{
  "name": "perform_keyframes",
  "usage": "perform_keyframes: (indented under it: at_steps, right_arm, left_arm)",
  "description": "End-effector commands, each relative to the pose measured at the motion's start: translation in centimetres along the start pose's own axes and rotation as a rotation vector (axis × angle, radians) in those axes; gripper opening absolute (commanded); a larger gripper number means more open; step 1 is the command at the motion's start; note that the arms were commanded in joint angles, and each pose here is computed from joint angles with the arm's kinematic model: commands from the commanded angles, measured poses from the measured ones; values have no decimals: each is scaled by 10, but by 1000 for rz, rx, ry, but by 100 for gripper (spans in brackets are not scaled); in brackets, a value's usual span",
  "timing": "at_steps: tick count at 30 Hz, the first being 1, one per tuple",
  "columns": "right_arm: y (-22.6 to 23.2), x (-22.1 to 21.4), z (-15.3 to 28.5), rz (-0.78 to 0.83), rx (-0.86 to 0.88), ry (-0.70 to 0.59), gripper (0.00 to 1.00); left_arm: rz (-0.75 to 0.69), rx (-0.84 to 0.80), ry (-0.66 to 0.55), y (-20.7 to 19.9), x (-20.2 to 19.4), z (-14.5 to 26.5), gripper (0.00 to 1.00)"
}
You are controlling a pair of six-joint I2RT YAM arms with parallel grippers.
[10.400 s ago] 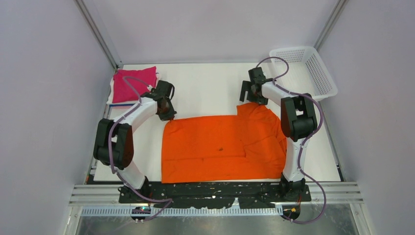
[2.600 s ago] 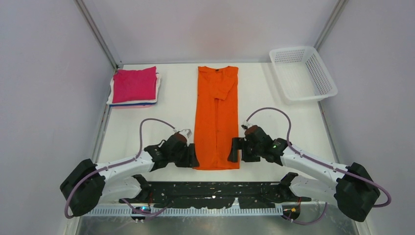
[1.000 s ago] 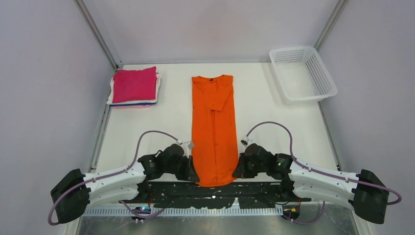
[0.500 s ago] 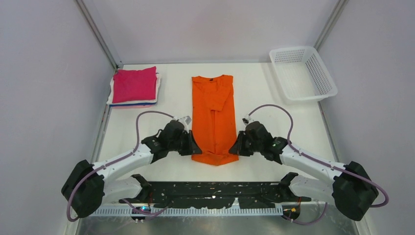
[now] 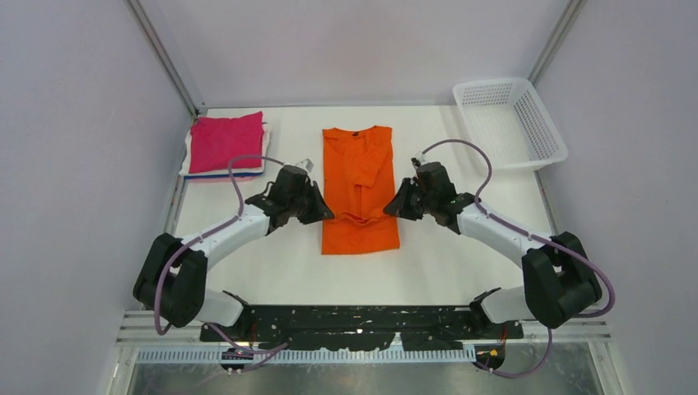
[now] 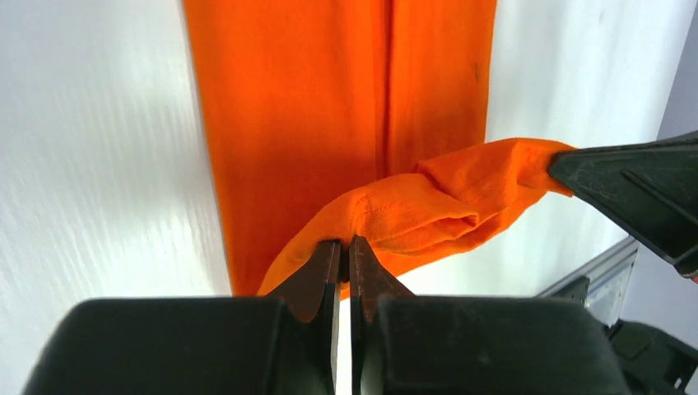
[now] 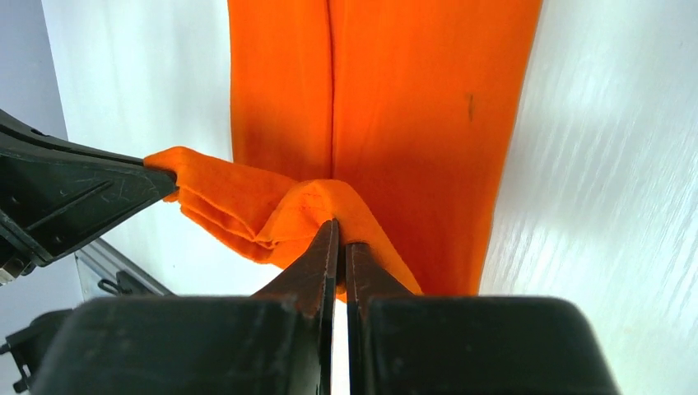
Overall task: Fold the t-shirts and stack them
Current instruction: Fold the folded rectangular tshirt in 1/3 of the way
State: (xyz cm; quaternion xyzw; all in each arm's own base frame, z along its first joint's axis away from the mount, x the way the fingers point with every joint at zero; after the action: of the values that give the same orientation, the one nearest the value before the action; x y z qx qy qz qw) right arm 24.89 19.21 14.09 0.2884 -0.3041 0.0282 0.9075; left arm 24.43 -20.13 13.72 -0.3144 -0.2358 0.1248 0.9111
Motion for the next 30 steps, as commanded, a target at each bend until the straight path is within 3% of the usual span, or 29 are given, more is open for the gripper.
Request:
perform_keyframes:
  at_steps: [1, 7, 20, 22, 24, 26, 27, 28, 29, 30]
  right_arm:
    - [10, 40, -11, 41, 51, -74, 5]
    - [-1, 63, -29, 24, 29, -84, 5]
    - [-30, 81, -61, -29, 2, -99, 12]
    - [-34, 87, -64, -39, 3, -116, 17]
    - [-38, 93, -67, -46, 9, -123, 19]
    - [-40, 102, -67, -47, 25, -131, 34]
    - [-39, 104, -67, -46, 31, -133, 49]
    - [-39, 109, -65, -37, 32, -144, 56]
    - [-38, 111, -62, -32, 27, -152, 69]
    - [-38, 112, -60, -23, 22, -158, 79]
  left_arm:
    - [-20, -54, -68, -16, 38, -9, 0]
    - [-21, -55, -59, -17, 66, -24, 0]
    - [2, 16, -13, -5, 85, -56, 4]
    - [3, 29, -16, -5, 89, -59, 20]
    - [12, 36, -29, -3, 95, -59, 48]
    - [20, 36, -53, -4, 101, -55, 67]
    - [23, 40, -66, -4, 103, -52, 78]
    - [24, 39, -81, -5, 106, -48, 89]
    - [22, 36, -94, -6, 107, -43, 98]
    - [18, 30, -105, -8, 108, -38, 99]
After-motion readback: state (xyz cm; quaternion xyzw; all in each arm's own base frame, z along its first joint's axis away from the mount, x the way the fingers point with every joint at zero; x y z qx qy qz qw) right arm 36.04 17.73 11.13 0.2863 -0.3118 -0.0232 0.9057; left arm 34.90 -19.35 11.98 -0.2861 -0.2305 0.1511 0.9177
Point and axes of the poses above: each gripper's point midway between its finger pads, its own z axis back along the fingers, its own y axis along the line the jaws close on, x = y × z, the point moved 6 cm from there along z, back along the fingers, and after that the axes turned 9 degrees about z, right-handed, at the moved point
